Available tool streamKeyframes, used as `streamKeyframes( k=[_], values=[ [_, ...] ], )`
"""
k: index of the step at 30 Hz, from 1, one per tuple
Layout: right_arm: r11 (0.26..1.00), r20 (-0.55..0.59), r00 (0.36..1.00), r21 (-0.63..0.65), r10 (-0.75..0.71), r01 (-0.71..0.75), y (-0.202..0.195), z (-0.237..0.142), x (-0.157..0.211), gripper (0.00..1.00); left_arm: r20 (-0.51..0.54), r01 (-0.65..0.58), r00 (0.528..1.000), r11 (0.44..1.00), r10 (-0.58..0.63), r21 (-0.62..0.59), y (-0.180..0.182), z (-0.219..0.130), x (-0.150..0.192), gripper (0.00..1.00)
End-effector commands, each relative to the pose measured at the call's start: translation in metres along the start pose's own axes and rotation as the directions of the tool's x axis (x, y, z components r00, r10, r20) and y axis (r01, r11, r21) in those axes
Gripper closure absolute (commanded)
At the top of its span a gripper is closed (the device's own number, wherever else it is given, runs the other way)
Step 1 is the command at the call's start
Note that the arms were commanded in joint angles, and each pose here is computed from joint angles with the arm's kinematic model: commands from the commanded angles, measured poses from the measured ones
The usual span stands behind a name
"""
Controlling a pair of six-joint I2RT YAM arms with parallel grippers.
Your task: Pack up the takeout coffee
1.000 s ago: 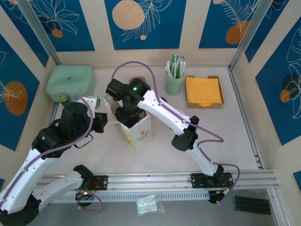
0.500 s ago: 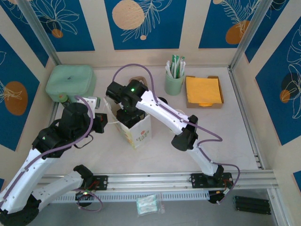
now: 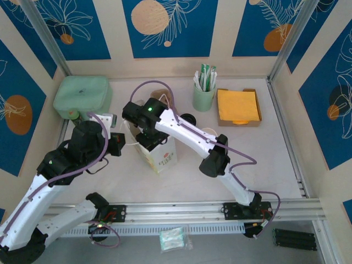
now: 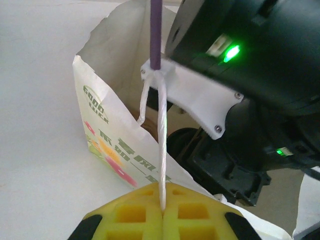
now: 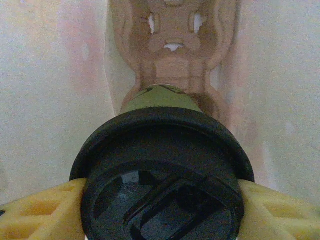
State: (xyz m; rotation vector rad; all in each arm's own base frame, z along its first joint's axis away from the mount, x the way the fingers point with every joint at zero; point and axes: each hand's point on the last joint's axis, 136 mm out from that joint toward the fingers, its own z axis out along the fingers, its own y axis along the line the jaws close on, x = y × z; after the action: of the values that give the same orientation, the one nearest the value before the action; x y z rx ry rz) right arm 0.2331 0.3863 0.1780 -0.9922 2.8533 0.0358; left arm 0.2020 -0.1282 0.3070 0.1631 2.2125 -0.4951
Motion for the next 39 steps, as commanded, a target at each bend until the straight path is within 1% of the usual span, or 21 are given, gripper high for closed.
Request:
streamKeyframes(
  k=[1,39],
  values=[
    [1.0,-0.065,0.998,-0.001,0.012,-0.012,0.0031,0.0079,0.012,0.37,-0.008,0.008,1.0,1.0,-0.008,0.0,0.0025,-0.0022,0.0043,1.0],
    [1.0,-0.04,0.999,0.008,0.03,-0.03,-0.006,-0.0016,0.0086,0.37,-0.005,0.008,1.0,1.0,-0.008,0.009,-0.0022,-0.0046,-0.0035,1.0]
  ],
)
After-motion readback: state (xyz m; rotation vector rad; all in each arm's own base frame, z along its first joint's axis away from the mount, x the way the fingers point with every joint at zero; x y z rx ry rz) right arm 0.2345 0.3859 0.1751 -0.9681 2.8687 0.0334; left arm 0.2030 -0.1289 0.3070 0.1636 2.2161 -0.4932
